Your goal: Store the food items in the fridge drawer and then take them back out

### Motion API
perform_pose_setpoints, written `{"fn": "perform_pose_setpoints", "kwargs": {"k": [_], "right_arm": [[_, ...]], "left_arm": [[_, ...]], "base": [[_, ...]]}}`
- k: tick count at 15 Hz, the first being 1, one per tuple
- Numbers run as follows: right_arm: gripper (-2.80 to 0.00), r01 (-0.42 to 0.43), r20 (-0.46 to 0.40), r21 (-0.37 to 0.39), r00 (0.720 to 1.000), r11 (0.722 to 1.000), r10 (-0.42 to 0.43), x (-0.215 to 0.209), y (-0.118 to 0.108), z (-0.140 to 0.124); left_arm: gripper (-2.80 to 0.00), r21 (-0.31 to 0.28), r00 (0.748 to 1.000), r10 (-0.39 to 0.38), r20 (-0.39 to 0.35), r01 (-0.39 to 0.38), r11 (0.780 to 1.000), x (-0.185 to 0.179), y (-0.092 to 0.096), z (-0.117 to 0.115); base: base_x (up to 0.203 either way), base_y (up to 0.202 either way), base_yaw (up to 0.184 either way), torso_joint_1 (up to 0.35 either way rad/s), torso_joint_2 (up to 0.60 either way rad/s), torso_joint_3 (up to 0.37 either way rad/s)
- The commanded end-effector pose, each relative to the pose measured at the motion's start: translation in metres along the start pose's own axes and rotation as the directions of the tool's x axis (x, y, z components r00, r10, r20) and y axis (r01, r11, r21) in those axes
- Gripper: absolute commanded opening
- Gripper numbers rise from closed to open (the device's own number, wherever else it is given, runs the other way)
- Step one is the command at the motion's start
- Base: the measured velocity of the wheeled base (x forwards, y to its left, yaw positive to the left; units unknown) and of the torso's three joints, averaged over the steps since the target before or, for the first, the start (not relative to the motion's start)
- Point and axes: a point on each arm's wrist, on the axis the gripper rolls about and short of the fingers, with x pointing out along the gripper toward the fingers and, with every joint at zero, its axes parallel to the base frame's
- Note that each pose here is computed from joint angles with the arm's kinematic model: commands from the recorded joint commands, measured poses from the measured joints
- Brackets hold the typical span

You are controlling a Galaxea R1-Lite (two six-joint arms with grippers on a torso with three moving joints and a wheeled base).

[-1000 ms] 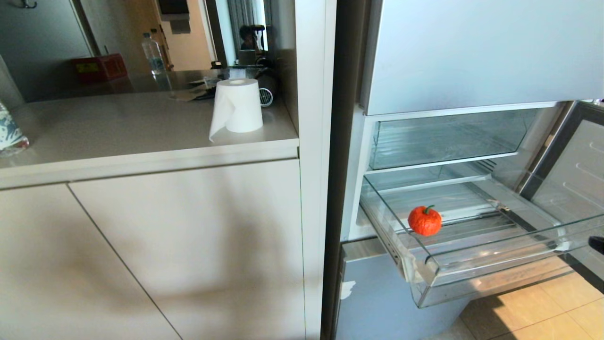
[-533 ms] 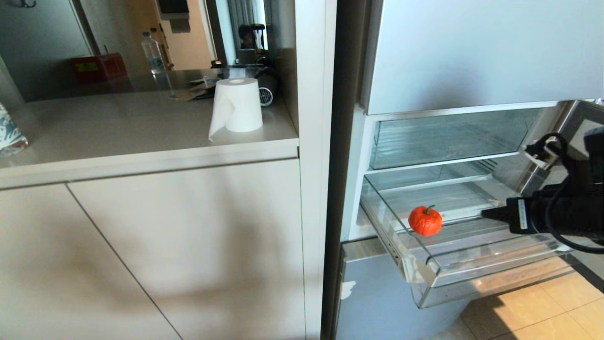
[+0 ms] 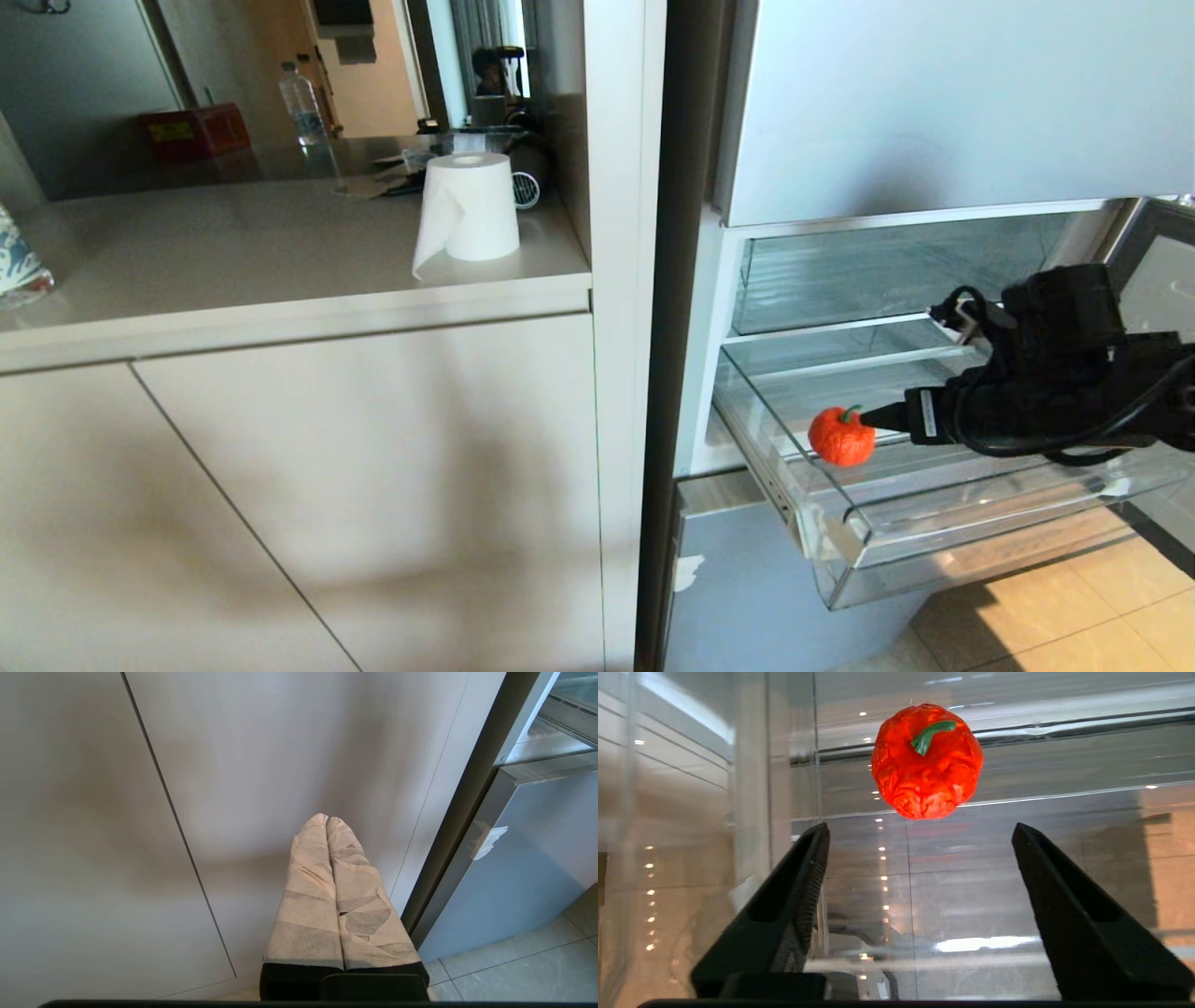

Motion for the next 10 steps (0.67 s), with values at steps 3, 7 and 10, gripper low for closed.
{"fn": "perform_pose_setpoints", "kwargs": {"k": [3,7,10], "right_arm": [[0.00,0.001,-0.073,0.012,0.997,1.000,-0.001,0.042,-0.003,-0.005],[0.00,0.000,-0.074,0.039,0.997,0.999,0.003,0.066,-0.003,0.002],[0.00,0.000,-0.085,0.042,0.996,0.999,0.004,0.080,-0.004,0.002]], "left_arm": [[-2.80,0.000,1.000,0.000,-0.002,0.000,1.000,0.000,0.000,0.000],[-2.80,0.001,1.000,0.000,-0.002,0.000,1.000,0.000,0.000,0.000],[-2.80,0.001,1.000,0.000,0.000,0.000,1.000,0.000,0.000,0.000]], "base": [[0.000,0.000,0.000,0.000,0.00,0.000],[0.000,0.000,0.000,0.000,0.00,0.000],[0.000,0.000,0.000,0.000,0.00,0.000]]}}
